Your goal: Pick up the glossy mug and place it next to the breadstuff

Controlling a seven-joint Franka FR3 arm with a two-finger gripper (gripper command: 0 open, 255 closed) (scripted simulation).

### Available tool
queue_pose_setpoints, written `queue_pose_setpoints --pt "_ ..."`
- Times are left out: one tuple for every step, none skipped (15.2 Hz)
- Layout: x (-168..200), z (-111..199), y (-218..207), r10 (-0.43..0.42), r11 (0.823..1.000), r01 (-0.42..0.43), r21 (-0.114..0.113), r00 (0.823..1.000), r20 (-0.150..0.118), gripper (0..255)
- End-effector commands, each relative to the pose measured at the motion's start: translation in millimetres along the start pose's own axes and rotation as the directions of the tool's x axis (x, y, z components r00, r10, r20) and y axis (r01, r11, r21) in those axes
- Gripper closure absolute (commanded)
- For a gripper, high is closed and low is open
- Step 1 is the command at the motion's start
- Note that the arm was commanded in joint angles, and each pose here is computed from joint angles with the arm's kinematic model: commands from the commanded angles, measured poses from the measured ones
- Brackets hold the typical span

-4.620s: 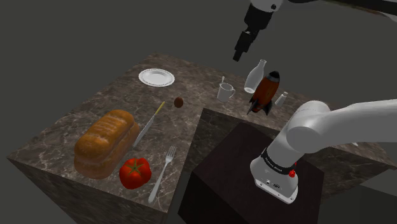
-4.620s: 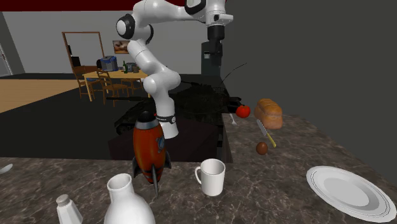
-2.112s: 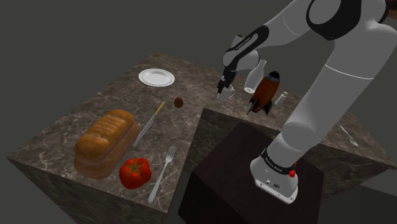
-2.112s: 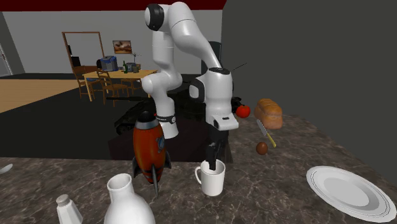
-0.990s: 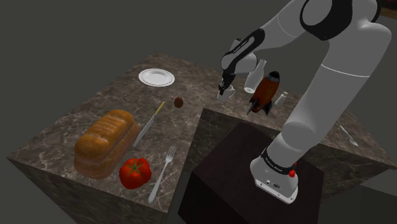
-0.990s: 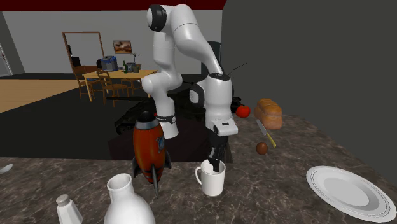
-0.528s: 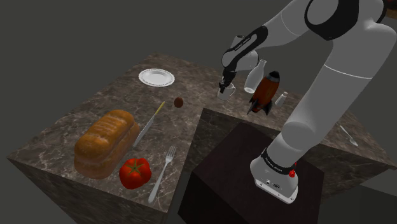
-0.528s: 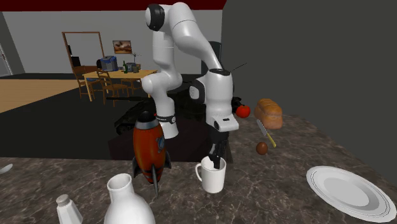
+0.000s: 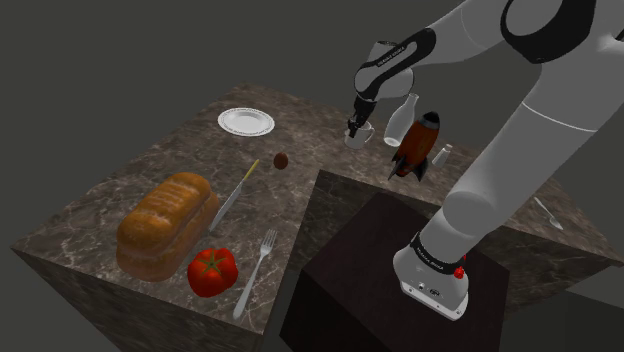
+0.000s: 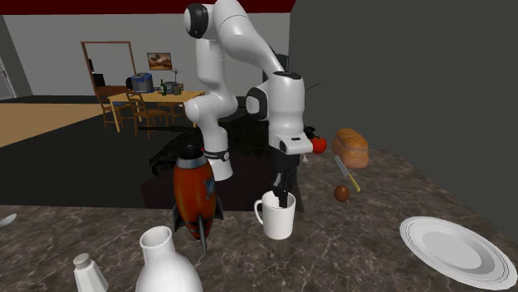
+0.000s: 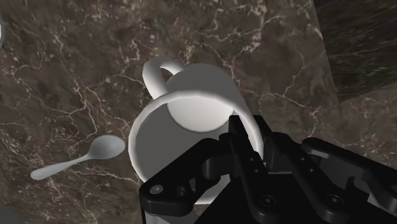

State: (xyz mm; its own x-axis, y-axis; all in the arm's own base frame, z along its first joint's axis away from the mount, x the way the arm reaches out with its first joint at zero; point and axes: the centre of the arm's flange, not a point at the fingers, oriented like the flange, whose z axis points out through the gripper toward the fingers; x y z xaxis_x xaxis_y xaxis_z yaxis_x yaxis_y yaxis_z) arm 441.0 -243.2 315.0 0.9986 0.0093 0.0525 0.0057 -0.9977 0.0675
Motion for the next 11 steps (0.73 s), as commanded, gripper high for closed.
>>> queue_pose_setpoints --pt "0.4 -10.4 0.5 0.0 1.0 0.0 0.0 1.0 0.0 255" --pt "0.7 -15.7 0.8 0.0 1.0 0.0 0.0 1.0 0.0 255" --pt "0.9 -20.9 1.2 0.0 1.0 0.0 0.0 1.0 0.0 255" --pt "1.2 -26.2 1.5 0.0 1.0 0.0 0.0 1.0 0.0 255" --pt "1.5 -31.5 1.9 0.0 1.0 0.0 0.0 1.0 0.0 255" --pt "1.8 -36.7 2.3 0.0 1.0 0.0 0.0 1.0 0.0 255" --pt "2.1 -42.0 2.6 0.0 1.0 0.0 0.0 1.0 0.0 255" --pt "2.3 -47.2 3.0 0.0 1.0 0.0 0.0 1.0 0.0 255" --pt "2.6 -52.5 3.3 0.0 1.0 0.0 0.0 1.0 0.0 255" --pt "2.9 -57.8 3.7 0.0 1.0 0.0 0.0 1.0 0.0 255" --pt "3.2 -63.0 4.0 0.0 1.0 0.0 0.0 1.0 0.0 255"
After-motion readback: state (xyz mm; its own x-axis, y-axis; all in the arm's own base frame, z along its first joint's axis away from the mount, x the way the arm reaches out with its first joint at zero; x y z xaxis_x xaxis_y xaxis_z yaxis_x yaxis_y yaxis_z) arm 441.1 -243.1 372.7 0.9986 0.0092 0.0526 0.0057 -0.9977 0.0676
